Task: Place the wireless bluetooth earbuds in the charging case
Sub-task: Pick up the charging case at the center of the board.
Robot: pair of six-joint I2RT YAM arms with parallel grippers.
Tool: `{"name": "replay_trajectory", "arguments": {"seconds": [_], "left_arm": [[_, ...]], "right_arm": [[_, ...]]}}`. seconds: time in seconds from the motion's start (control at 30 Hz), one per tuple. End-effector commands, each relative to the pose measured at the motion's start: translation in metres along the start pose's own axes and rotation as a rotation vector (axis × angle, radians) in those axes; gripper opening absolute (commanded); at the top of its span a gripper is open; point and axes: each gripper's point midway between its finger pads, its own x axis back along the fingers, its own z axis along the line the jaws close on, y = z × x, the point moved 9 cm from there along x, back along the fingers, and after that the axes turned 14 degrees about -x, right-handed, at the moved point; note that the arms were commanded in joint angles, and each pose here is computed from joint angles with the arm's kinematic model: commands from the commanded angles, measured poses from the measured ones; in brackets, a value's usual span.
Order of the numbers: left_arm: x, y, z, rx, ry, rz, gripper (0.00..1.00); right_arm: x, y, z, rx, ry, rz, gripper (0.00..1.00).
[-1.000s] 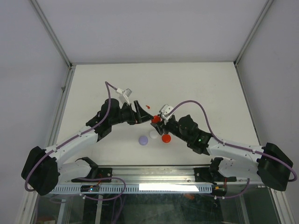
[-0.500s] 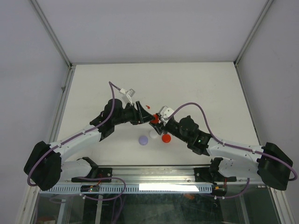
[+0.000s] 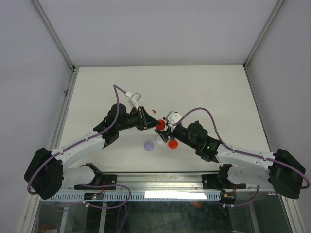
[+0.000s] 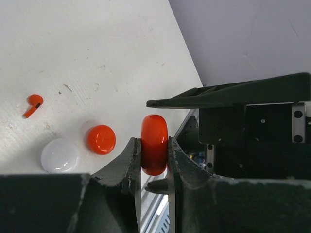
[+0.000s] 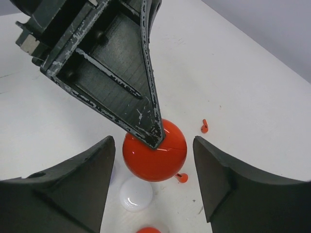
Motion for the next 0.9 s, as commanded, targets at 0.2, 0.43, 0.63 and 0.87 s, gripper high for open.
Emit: {"name": "replay_trajectory", "arguments": {"seconds": [0.2,0.43,0.63,0.87], "left_arm": [[0.018,0.019,-0.01,-0.332,0.014,-0.063,0.02],[0.031,0.036,-0.029,-0.562,-0.084,-0.054,0.02],[0.037,0.043,-0.041,-0.709,-0.207,-0.022,0.02],[0.041,0.044,-0.051,-0.776,-0.321,0.002,0.02]], "right_arm": [[0.018,0.026,0.001,-0.046,0.163,-0.042,0.78],[0.033,0.033,-0.004,-0.13,0.385,-0.014,0.75],[0.03,0.043,-0.004,-0.129,0.447,-0.064,0.74],[0.026,0.048,-0.004,-0.205,0.54,-0.065,0.69]]}}
